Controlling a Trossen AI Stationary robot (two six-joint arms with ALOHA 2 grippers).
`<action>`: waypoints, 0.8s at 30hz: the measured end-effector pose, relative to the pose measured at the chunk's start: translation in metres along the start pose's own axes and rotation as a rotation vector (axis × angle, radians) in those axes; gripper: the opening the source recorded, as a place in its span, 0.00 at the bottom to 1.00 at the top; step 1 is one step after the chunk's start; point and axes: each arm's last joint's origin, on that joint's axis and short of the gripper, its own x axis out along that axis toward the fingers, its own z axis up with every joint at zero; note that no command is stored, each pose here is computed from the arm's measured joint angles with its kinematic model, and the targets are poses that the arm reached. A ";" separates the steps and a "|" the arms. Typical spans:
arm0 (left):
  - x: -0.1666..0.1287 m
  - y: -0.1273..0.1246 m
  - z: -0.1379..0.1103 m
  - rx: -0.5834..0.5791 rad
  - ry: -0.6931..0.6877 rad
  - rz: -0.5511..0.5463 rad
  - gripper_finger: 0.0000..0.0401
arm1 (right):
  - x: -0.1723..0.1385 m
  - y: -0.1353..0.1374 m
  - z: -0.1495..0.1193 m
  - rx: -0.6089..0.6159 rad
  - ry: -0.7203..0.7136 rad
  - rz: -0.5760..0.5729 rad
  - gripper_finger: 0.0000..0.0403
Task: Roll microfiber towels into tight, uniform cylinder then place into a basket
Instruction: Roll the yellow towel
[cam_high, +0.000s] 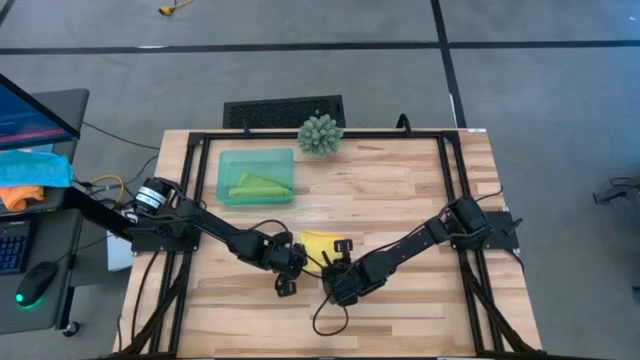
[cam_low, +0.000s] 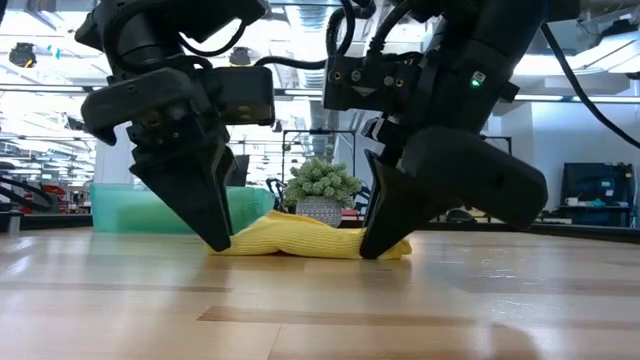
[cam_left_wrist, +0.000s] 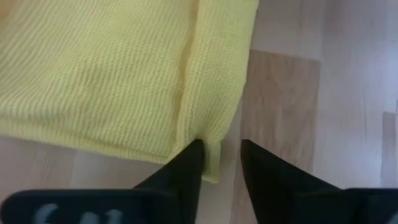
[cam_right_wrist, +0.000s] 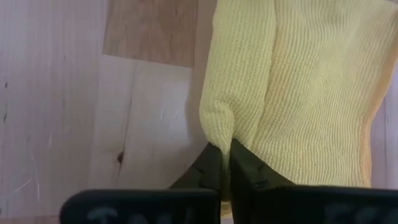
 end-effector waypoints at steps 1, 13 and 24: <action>0.000 0.000 0.000 0.014 0.000 0.000 0.29 | 0.000 0.000 0.000 0.000 0.001 0.002 0.07; -0.024 -0.019 -0.011 0.217 -0.099 0.163 0.35 | -0.003 0.007 -0.002 -0.017 0.000 0.020 0.06; -0.037 -0.057 -0.034 0.382 -0.271 0.294 0.35 | -0.010 0.008 0.010 0.080 0.001 0.121 0.05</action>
